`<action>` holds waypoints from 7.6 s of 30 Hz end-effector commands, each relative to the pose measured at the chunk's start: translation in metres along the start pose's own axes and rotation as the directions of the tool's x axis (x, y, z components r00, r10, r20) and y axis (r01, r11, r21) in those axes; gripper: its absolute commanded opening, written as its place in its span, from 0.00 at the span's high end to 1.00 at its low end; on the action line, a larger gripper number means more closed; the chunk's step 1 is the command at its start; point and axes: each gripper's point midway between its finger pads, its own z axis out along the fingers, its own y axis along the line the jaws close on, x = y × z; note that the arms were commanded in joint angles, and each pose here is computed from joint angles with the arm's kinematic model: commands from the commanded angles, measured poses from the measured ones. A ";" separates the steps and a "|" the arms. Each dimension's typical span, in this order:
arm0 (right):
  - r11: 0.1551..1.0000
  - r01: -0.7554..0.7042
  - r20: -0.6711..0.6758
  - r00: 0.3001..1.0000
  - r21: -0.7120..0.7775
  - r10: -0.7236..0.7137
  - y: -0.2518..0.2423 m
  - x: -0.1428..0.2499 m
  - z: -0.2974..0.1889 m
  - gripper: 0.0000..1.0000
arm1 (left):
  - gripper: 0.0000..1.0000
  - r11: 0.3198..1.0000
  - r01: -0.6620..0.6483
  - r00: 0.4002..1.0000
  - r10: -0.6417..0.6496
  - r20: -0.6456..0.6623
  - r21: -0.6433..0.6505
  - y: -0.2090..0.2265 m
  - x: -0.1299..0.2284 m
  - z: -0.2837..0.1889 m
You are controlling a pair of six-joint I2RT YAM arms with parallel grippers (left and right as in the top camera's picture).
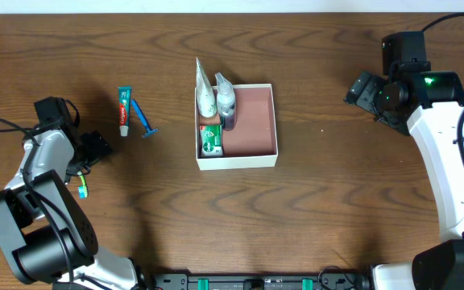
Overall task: Pack container
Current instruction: 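Reach the left gripper down to the green toothbrush, then close the left gripper on the toothbrush handle and lift it, then carry the toothbrush with the left gripper into the box, then release the toothbrush in the box and withdraw the left gripper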
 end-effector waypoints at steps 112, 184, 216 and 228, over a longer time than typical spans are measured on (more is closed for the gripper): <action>1.000 -0.011 0.030 0.999 -0.014 0.011 -0.001 -0.007 -0.010 0.01 | 0.94 0.493 -0.694 0.710 0.342 0.616 0.525 -0.207 0.118 -0.300; 1.000 -0.011 0.030 0.999 -0.014 0.011 -0.001 -0.007 -0.010 0.01 | 0.94 0.563 -0.599 0.800 0.386 0.460 0.570 -0.374 0.208 -0.174; 1.000 -0.011 0.030 0.999 -0.014 0.011 -0.001 -0.007 -0.010 0.01 | 0.59 0.445 -0.692 0.722 0.400 0.565 0.568 -0.378 0.207 -0.219; 1.000 -0.011 0.030 0.999 -0.014 0.011 -0.001 -0.007 -0.010 0.01 | 0.59 0.462 -0.761 0.635 0.386 0.669 0.456 -0.271 0.172 -0.312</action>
